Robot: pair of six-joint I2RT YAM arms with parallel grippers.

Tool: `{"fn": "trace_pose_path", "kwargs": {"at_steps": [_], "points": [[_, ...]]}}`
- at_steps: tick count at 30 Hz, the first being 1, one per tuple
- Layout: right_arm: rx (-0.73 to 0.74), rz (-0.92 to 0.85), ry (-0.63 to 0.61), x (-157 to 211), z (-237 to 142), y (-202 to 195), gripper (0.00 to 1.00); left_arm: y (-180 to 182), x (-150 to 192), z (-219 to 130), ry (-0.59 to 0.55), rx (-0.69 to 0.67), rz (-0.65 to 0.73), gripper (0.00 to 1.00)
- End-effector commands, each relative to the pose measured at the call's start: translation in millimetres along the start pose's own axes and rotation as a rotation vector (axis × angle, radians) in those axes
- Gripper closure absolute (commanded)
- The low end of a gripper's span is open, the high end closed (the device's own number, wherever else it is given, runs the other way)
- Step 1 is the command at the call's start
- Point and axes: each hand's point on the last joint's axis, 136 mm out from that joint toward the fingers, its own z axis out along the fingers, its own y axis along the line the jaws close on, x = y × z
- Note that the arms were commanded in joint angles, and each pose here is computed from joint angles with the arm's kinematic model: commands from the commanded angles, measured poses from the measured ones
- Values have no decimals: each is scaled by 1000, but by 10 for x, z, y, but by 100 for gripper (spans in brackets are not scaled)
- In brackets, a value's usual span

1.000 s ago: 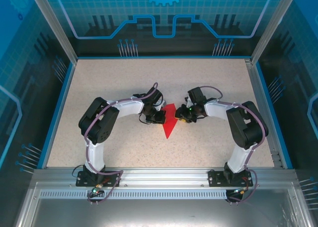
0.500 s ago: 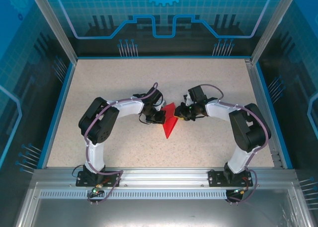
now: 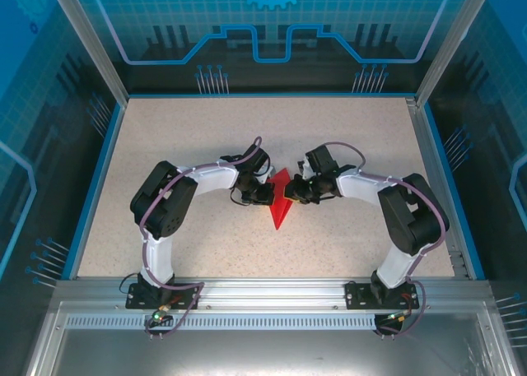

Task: Fold a paper plane with a square sheet of paper (pick it up from the middle)
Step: Fourth fold the wing at the center of the table.

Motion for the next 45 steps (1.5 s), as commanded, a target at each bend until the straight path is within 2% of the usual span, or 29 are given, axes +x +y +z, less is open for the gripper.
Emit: {"fn": "trace_pose_path", "kwargs": {"at_steps": [1, 7, 13, 26, 45], "points": [[56, -16, 1, 80, -11, -72, 85, 886, 651, 422, 201, -293, -67, 100], [138, -30, -3, 69, 7, -145, 90, 874, 634, 415, 202, -293, -65, 100], [145, -45, 1, 56, 41, -79, 93, 870, 632, 406, 204, -292, -65, 100], [75, -52, 19, 31, 100, 185, 94, 864, 646, 416, 204, -284, -68, 100], [-30, 28, 49, 47, 289, 255, 93, 840, 682, 432, 178, -223, -103, 100]]}}
